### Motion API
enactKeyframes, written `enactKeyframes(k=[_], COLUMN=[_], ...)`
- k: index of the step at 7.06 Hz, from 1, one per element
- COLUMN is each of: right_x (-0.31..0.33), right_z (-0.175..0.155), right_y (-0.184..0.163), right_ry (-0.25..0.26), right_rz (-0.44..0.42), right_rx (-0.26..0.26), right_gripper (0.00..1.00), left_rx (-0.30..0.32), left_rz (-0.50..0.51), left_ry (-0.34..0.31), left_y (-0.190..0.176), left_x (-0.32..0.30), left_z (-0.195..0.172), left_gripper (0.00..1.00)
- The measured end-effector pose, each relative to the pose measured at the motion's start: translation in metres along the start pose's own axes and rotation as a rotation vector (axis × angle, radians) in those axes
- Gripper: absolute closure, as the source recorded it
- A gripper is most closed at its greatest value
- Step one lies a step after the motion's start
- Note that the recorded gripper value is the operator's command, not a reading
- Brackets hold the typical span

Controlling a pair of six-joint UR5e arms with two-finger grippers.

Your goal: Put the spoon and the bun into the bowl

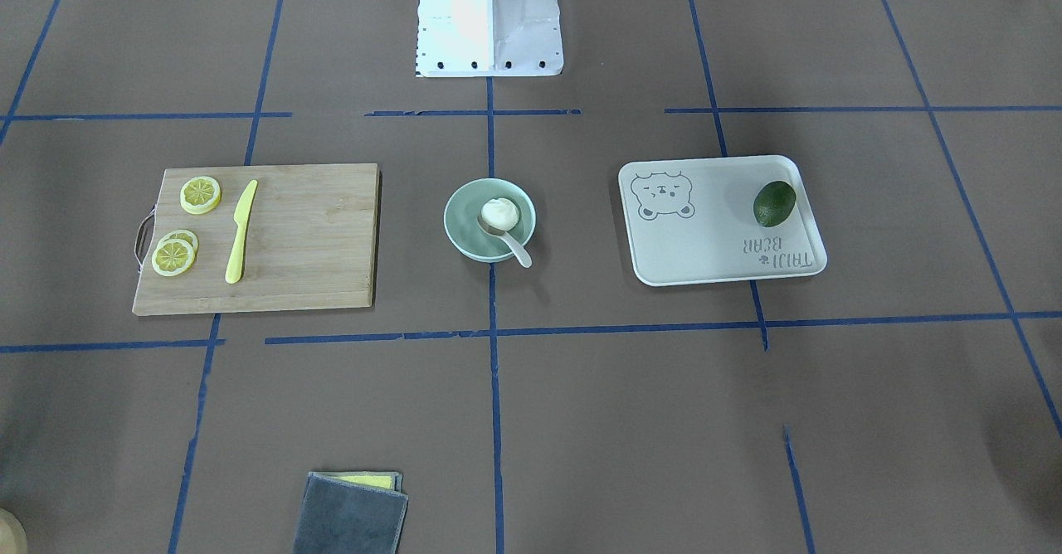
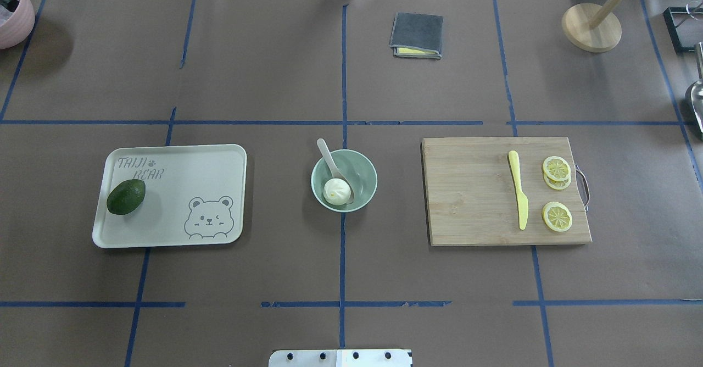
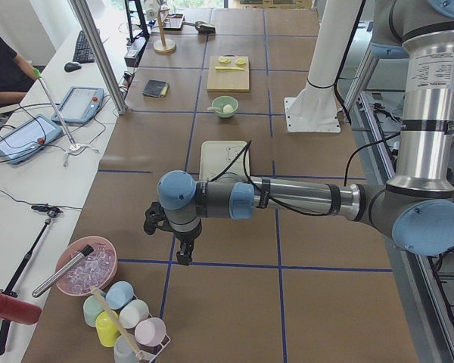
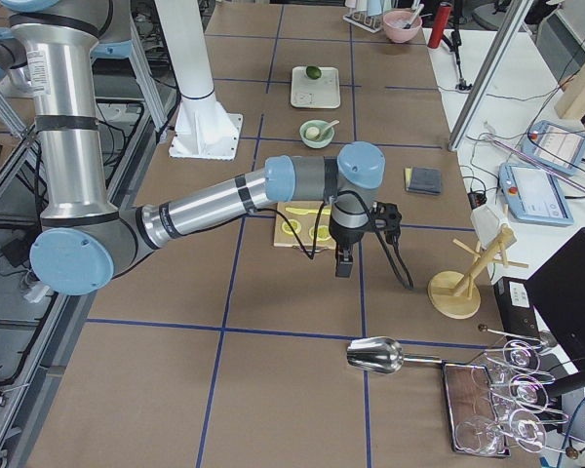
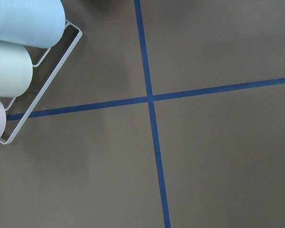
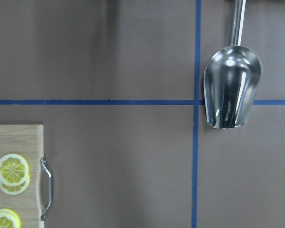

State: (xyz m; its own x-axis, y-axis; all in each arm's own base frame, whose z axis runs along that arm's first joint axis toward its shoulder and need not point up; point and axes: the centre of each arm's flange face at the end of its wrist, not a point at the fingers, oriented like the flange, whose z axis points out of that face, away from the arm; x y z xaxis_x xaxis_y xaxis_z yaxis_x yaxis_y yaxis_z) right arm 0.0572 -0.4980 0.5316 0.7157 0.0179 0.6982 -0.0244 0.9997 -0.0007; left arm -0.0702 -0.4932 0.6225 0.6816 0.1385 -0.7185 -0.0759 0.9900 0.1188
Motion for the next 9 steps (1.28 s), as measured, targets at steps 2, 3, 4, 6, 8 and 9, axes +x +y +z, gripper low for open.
enactKeyframes(k=[2, 3, 4, 6, 8, 9], right_x=[0.046, 0.053, 0.060, 0.069, 0.070, 0.074], right_z=[0.021, 0.027, 0.034, 0.043, 0.043, 0.048], right_y=[0.015, 0.023, 0.035, 0.043, 0.037, 0.032], right_ry=[-0.003, -0.003, -0.003, -0.003, -0.003, -0.005], right_rz=[0.000, 0.003, 0.012, 0.027, 0.015, -0.005], right_rx=[0.030, 0.029, 0.018, 0.001, 0.011, 0.035], right_gripper=[0.00, 0.00, 0.00, 0.00, 0.00, 0.00], left_rx=[-0.002, -0.002, -0.005, -0.015, -0.017, -0.017], left_rz=[-0.002, -0.003, -0.007, -0.020, -0.022, -0.023], left_ry=[0.001, 0.001, -0.001, -0.004, -0.005, -0.005], left_y=[0.003, 0.004, 0.006, 0.008, 0.009, 0.009], left_x=[0.000, -0.001, -0.002, -0.006, -0.007, -0.007], left_z=[0.001, 0.001, 0.002, 0.007, 0.008, 0.008], left_gripper=[0.00, 0.00, 0.00, 0.00, 0.00, 0.00])
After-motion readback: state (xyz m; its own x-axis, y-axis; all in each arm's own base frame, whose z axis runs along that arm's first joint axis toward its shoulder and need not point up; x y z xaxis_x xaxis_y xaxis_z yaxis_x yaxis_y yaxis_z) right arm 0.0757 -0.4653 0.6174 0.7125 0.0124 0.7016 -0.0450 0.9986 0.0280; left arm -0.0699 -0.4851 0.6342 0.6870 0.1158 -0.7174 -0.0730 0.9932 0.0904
